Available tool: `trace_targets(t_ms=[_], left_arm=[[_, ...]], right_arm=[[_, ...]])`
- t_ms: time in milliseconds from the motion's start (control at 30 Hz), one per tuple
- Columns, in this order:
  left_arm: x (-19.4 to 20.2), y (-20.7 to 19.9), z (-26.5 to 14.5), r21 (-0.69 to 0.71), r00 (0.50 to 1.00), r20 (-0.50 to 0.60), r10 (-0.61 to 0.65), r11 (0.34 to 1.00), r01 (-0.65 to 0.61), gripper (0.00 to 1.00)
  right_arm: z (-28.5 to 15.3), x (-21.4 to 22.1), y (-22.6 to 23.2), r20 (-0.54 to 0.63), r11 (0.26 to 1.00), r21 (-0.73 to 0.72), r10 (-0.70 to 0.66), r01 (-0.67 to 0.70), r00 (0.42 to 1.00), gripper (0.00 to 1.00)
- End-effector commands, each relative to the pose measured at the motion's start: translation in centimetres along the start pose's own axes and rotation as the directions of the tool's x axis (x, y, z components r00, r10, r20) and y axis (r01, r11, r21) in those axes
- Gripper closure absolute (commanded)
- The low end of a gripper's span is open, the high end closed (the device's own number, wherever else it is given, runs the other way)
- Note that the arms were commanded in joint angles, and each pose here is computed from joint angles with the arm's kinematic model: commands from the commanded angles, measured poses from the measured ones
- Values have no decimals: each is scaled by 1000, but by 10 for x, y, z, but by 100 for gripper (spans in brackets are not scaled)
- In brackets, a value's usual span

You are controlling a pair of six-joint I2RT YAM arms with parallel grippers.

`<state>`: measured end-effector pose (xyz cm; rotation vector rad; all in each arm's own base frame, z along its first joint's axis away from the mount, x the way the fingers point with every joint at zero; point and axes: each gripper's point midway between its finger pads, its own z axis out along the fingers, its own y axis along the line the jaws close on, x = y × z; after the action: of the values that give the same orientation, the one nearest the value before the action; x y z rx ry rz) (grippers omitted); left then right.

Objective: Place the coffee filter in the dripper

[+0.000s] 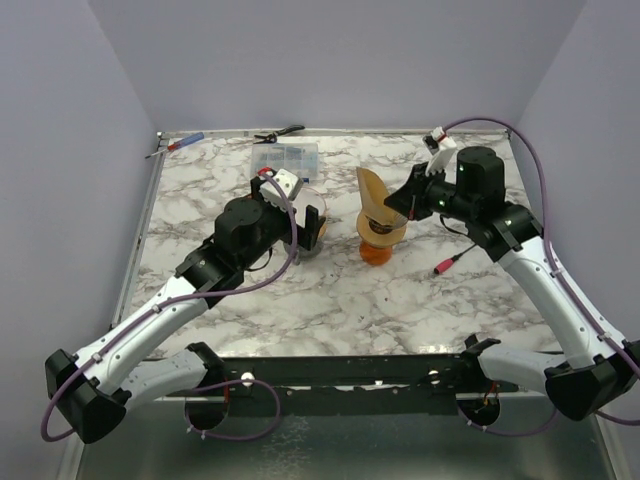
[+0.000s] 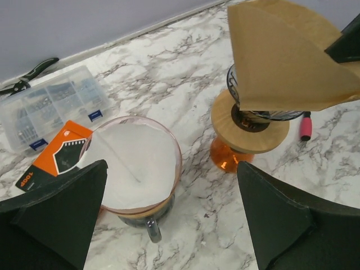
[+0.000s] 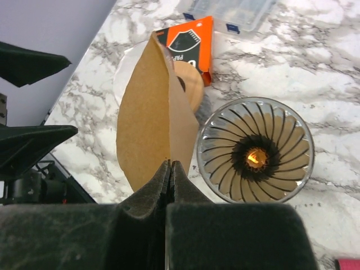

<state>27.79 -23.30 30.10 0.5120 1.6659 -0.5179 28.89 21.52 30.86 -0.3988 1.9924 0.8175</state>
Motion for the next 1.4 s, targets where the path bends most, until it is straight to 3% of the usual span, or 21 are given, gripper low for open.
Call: trace_targets(t_ms=[0, 300, 500, 733, 1067, 1367], left_arm=[[-14, 21, -5, -126, 1000, 7, -21, 992, 22, 1], [-28, 5, 30, -83, 995, -12, -97, 992, 95, 1], [-37, -9, 64, -52, 976, -17, -219, 975, 218, 1], [-33, -34, 102, 8, 933, -68, -353, 935, 354, 1], [-27, -54, 114, 39, 909, -96, -406, 911, 411, 1], [-20, -71, 116, 103, 895, -128, -427, 892, 440, 1]], right_arm=[[-7, -6, -20, -3, 994, 97, 45, -45, 999, 100], [-21, -10, -43, 15, 986, 93, 139, -140, 990, 100], [-31, -5, -61, 22, 977, 128, 171, -172, 985, 100], [-20, 13, -68, -46, 972, 133, 203, -195, 978, 100], [-1, 25, -74, -90, 968, 105, 236, -226, 968, 99], [12, 38, -78, -124, 965, 76, 260, -252, 958, 79]])
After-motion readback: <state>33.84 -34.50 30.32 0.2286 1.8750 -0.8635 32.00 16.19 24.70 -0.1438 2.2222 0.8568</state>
